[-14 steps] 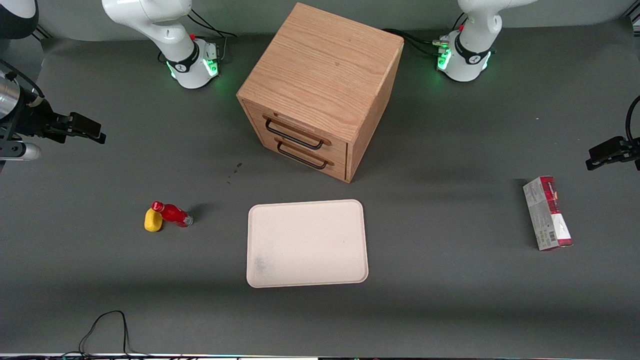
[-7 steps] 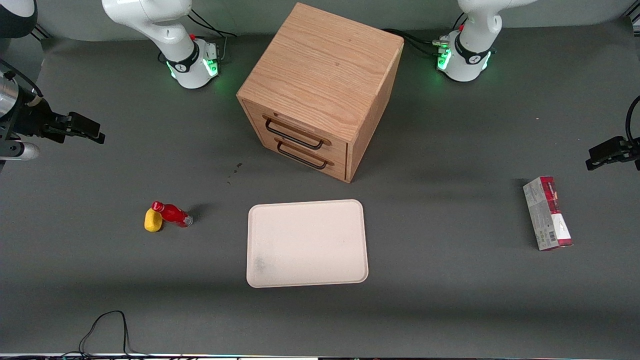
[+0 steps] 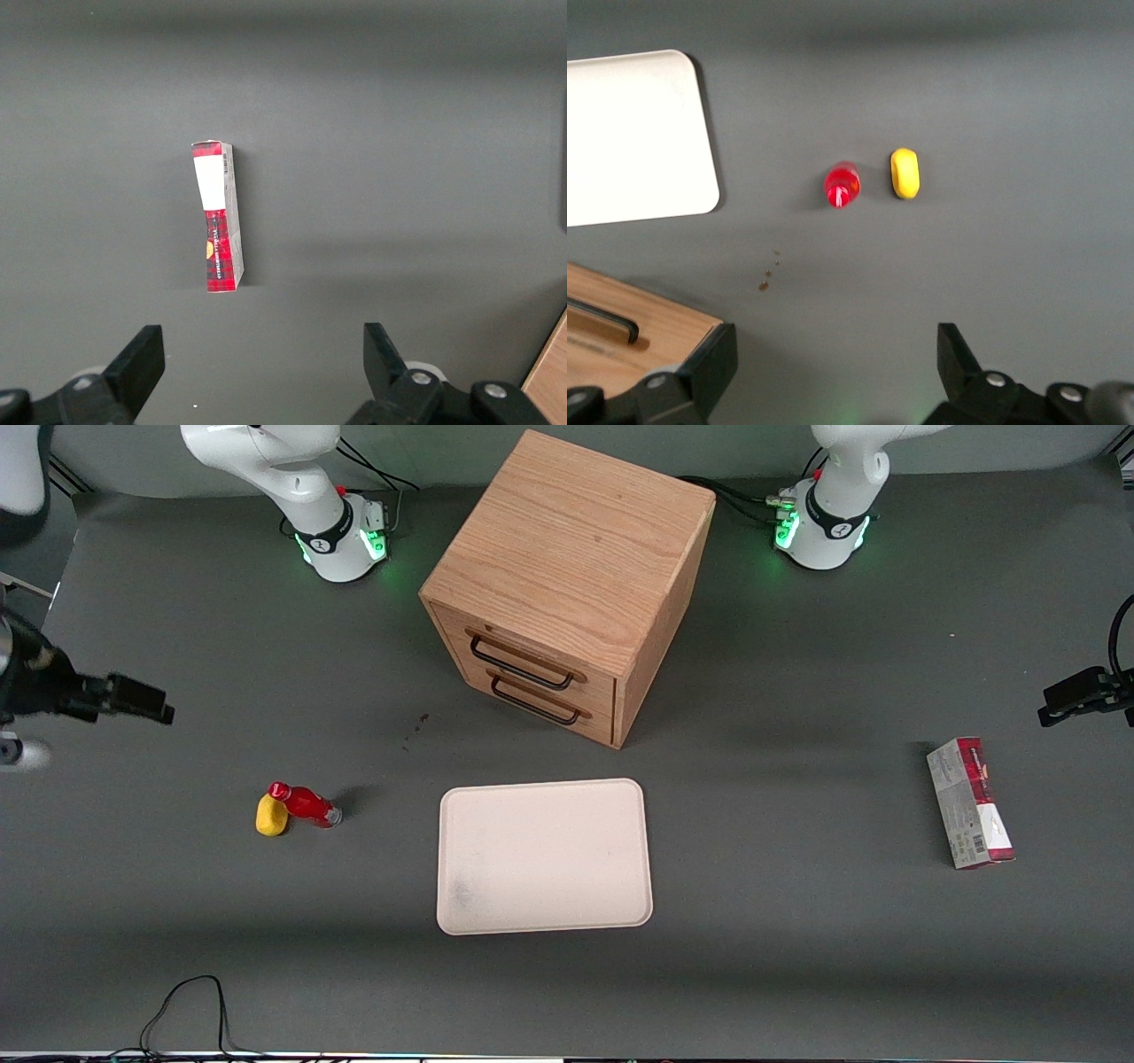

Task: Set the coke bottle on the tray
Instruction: 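Move the open right gripper down over the red Coca-Cola bottle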

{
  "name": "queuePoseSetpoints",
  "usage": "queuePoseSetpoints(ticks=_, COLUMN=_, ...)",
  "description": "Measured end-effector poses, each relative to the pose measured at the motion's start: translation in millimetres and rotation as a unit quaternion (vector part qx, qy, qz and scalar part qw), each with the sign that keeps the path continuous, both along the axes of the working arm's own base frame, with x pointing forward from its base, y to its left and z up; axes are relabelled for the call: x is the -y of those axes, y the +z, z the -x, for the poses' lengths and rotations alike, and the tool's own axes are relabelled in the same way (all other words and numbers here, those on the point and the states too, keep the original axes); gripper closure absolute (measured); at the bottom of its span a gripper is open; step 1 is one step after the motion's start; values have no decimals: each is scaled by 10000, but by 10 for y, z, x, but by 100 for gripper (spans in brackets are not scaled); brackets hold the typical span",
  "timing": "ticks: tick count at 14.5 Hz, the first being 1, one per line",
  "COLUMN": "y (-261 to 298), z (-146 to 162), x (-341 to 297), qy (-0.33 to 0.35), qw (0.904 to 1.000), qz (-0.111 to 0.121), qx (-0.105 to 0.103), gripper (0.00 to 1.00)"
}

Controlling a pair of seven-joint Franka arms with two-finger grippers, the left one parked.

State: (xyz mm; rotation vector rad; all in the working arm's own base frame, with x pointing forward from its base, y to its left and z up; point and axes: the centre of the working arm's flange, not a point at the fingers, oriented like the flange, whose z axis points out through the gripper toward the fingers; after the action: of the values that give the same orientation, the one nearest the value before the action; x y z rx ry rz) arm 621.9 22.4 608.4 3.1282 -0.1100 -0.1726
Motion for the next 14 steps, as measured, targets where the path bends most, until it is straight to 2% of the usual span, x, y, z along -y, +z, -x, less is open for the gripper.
queuePoseSetpoints(ticks=3, y=-225, z=-286, x=-56, qy=23, qw=9999, qz=55, qx=-111, gripper=0)
queuePoseSetpoints(ticks=8, y=-121, z=-280, x=-64, qy=26, qw=10000, qz=59, qx=-75, gripper=0)
queuePoseSetpoints(ticks=12, y=-351, z=-283, x=-81, qy=33, qw=9996, qz=7, qx=-293, gripper=0)
queuePoseSetpoints(ticks=14, y=-600, z=-282, x=-86, qy=35, qw=9994, qz=-12, qx=-333, gripper=0)
